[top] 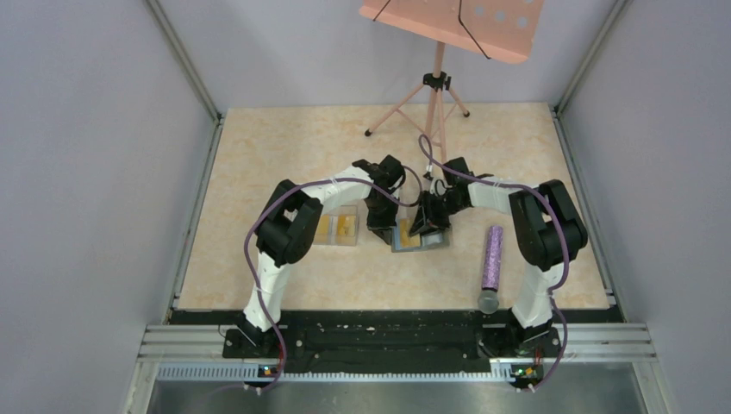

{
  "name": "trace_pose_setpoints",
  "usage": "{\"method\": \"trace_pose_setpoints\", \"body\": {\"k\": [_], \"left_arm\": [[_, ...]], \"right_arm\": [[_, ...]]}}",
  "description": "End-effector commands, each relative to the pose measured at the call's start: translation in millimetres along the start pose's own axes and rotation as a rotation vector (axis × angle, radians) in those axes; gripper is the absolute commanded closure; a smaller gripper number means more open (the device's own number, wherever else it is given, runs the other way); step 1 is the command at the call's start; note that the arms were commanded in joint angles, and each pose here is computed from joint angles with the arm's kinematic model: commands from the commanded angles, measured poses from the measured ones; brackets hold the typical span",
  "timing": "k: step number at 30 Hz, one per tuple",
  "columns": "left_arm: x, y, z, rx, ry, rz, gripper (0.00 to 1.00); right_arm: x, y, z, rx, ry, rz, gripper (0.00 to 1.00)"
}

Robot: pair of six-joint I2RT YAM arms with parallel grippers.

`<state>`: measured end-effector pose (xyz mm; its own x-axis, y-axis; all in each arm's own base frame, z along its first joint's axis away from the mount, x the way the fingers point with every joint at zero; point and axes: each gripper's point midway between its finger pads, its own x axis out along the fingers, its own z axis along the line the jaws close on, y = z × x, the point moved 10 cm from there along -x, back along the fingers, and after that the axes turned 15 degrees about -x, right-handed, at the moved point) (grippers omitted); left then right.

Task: Put the credit cards into the card holder
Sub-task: Insert the credit card into the card holder.

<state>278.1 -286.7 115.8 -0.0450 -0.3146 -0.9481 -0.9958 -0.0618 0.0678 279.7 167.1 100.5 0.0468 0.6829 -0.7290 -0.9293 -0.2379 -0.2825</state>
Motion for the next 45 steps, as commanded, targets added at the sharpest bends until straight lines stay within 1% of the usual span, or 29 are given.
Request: {"method": "trace_pose_setpoints", "body": {"k": [1,6,9,16,18,20,24,27,34,36,41,43,45], "left_arm": [[6,-1,-1,0.011,-0.007,0.013,1.00],[5,-1,-2,0.011,-0.005,0.012,1.00],[6,-1,-1,0.010,-0.007,0.014,1.00],[6,-1,0,0.012,-0.010,0.013,1.00],[6,-1,0,0.013,-0.011,0.012,1.00],[6,-1,0,0.013,-0.011,0.014,1.00],[7,0,0,0.014,-0.013,0.013,1.00],[6,-1,0,0.013,-0.011,0.012,1.00],[6,-2,-4,0.020,0.024,0.020,1.00],[6,-3,-5,0.020,0.027,0.024,1.00],[3,-3,-7,0.031,0.037,0.015,1.00],[-1,-3,-8,0.038,0.038,-0.004,1.00],[-10,-3,-10,0.049,0.038,-0.044,1.00]], "right_arm": [[3,-9,13,-0.031,-0.022,-0.011,0.70],[-2,-12,19,-0.049,-0.045,-0.029,0.56],[-3,-11,20,-0.056,-0.046,-0.026,0.50],[-15,-7,19,-0.072,0.073,-0.007,0.43],[-18,-7,20,-0.079,0.086,-0.010,0.39],[-20,-7,21,-0.083,0.095,-0.015,0.38],[-17,-8,18,-0.077,0.105,-0.006,0.38],[-13,-8,16,-0.071,0.101,0.004,0.42],[-4,-10,19,-0.068,0.040,0.015,0.66],[-2,-10,20,-0.065,0.024,0.015,0.70],[-2,-10,21,-0.062,0.010,0.013,0.71],[-5,-11,23,-0.069,0.021,0.006,0.69],[-10,-14,26,-0.083,0.030,-0.006,0.66]]}}
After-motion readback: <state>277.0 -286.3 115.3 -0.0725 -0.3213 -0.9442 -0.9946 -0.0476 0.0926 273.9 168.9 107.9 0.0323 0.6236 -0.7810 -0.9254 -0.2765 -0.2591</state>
